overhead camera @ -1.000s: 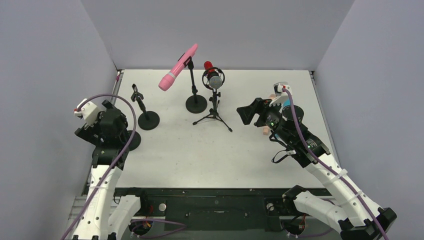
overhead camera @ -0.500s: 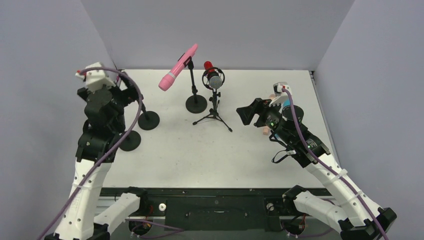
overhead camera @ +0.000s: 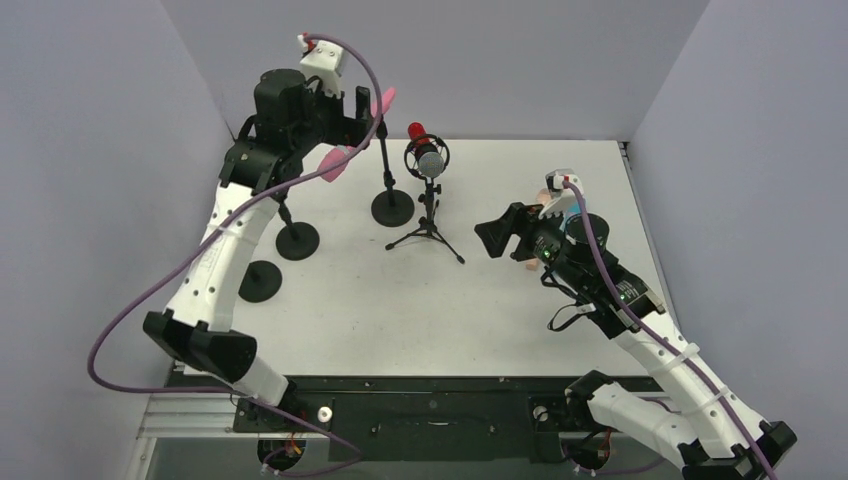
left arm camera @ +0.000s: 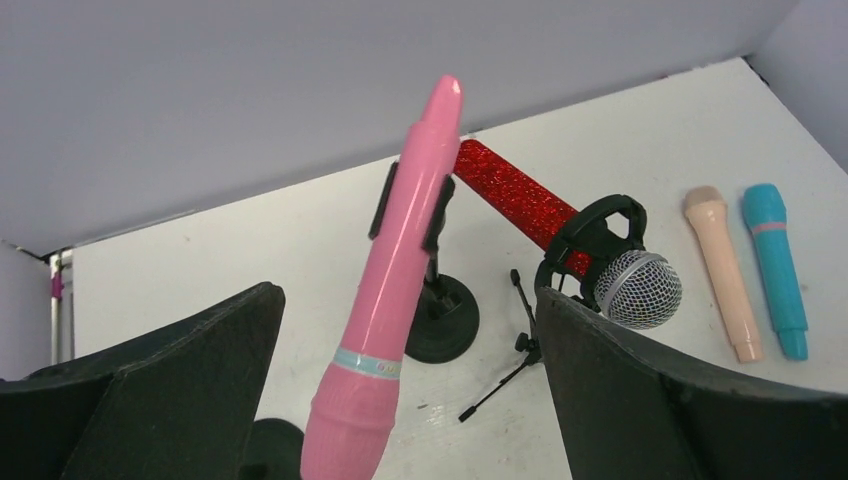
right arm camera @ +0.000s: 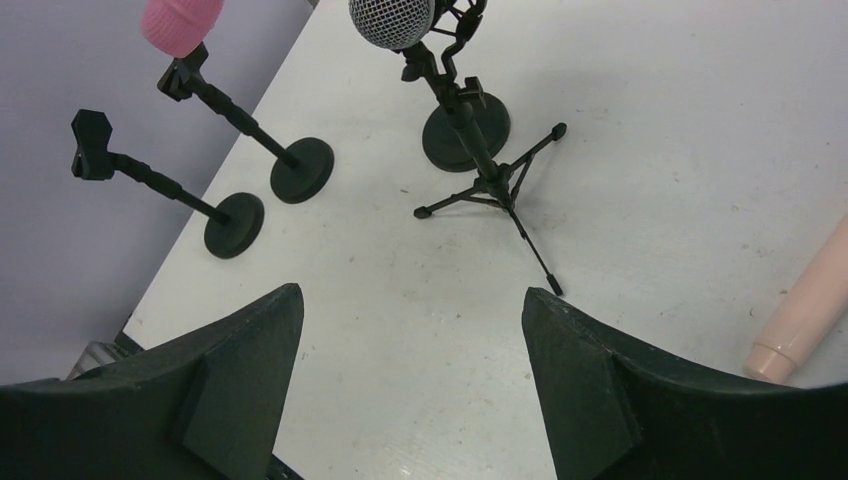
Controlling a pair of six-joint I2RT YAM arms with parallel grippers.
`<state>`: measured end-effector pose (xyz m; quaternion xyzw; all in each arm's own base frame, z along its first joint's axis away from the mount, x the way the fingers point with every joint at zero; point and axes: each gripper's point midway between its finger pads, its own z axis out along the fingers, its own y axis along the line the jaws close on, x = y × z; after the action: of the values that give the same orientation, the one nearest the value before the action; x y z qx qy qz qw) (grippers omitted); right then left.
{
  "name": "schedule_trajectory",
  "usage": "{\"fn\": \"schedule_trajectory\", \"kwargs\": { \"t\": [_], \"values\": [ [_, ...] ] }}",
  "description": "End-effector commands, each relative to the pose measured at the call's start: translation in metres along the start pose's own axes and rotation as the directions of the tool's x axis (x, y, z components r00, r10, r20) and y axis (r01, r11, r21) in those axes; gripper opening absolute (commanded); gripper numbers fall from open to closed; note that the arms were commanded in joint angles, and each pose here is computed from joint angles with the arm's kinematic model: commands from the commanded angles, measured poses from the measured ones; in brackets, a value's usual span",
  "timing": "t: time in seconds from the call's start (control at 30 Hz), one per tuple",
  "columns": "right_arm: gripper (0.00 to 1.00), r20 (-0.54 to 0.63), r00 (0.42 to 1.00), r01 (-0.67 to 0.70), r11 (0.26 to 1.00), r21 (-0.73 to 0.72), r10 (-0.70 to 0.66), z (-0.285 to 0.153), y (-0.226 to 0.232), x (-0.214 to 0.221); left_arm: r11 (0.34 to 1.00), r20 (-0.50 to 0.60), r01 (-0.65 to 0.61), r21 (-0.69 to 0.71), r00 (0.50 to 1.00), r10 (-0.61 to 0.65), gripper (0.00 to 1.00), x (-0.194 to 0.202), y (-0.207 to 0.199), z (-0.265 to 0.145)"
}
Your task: Remove the microphone from the stand
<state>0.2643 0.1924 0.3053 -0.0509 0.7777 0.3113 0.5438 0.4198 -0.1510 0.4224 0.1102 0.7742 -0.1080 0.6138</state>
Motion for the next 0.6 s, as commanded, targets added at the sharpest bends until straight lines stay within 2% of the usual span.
{"fn": "schedule_trajectory", "kwargs": {
  "t": [0.0,0.27,0.57],
  "values": [
    [0.76,0.057,0.998,0.028,0.999,-0.025,-0.026,-0.016,0.009,-0.024,0.985,0.000,-0.076,0.157,0.997,0.077,0.96,-0.017,-0.027,0.011],
    [0.76,0.058,0.998,0.021,1.000,-0.017,-0.020,-0.021,0.008,-0.023,0.981,-0.097,-0.096,0.168,0.989,0.114,1.00,0.002,-0.028,0.053],
    [0.76,0.053,0.998,0.016,1.000,-0.016,-0.015,-0.023,0.009,-0.023,0.976,-0.192,-0.126,0.179,0.968,0.160,0.86,0.042,-0.026,0.094]
  ]
}}
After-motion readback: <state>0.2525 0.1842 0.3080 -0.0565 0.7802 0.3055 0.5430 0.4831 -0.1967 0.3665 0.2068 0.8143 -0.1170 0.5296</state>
